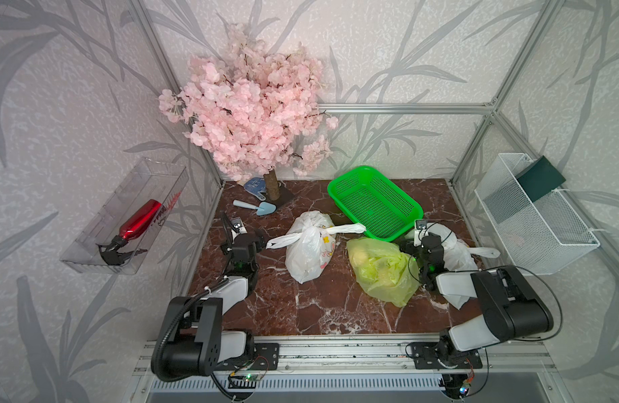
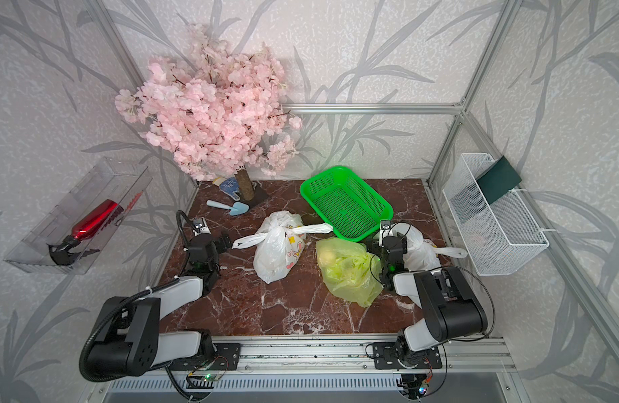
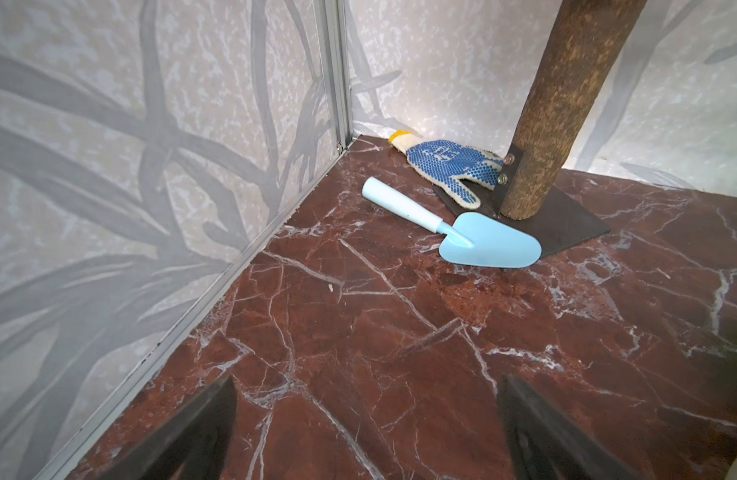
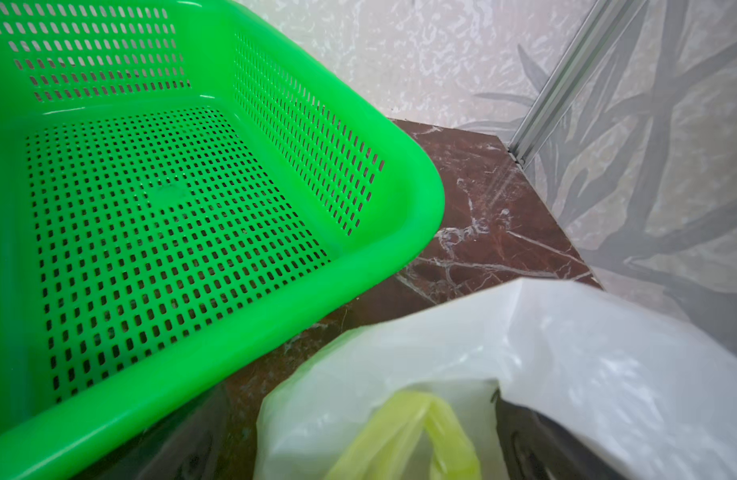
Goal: Place the pears into plastic bags & tie knots
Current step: Reset both arms
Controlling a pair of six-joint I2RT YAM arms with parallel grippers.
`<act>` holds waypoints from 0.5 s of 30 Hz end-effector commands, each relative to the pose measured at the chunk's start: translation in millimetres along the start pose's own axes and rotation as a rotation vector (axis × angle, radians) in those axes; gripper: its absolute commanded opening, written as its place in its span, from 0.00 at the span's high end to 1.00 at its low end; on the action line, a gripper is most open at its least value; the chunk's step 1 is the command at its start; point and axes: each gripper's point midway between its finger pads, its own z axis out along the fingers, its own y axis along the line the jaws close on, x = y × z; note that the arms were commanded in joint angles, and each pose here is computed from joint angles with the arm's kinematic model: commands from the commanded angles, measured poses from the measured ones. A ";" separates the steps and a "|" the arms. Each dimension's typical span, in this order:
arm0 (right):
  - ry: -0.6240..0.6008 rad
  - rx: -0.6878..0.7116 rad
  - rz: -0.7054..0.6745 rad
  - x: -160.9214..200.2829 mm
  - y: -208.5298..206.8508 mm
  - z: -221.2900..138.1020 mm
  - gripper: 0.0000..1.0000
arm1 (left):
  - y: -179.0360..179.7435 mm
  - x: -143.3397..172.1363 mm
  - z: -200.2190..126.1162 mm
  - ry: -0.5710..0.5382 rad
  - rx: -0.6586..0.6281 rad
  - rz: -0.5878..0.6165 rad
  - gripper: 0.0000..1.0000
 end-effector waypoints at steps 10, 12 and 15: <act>-0.099 0.010 0.012 -19.8 -0.4 1.8 0.01 | -10.8 8.4 21.9 -0.043 0.036 0.005 0.01; -0.095 0.008 0.012 -19.6 0.0 2.1 0.01 | -11.7 10.6 21.9 0.002 0.021 0.025 0.01; -0.092 0.008 0.012 -19.2 -0.2 2.8 0.01 | -13.2 7.6 21.4 -0.031 0.016 0.031 0.01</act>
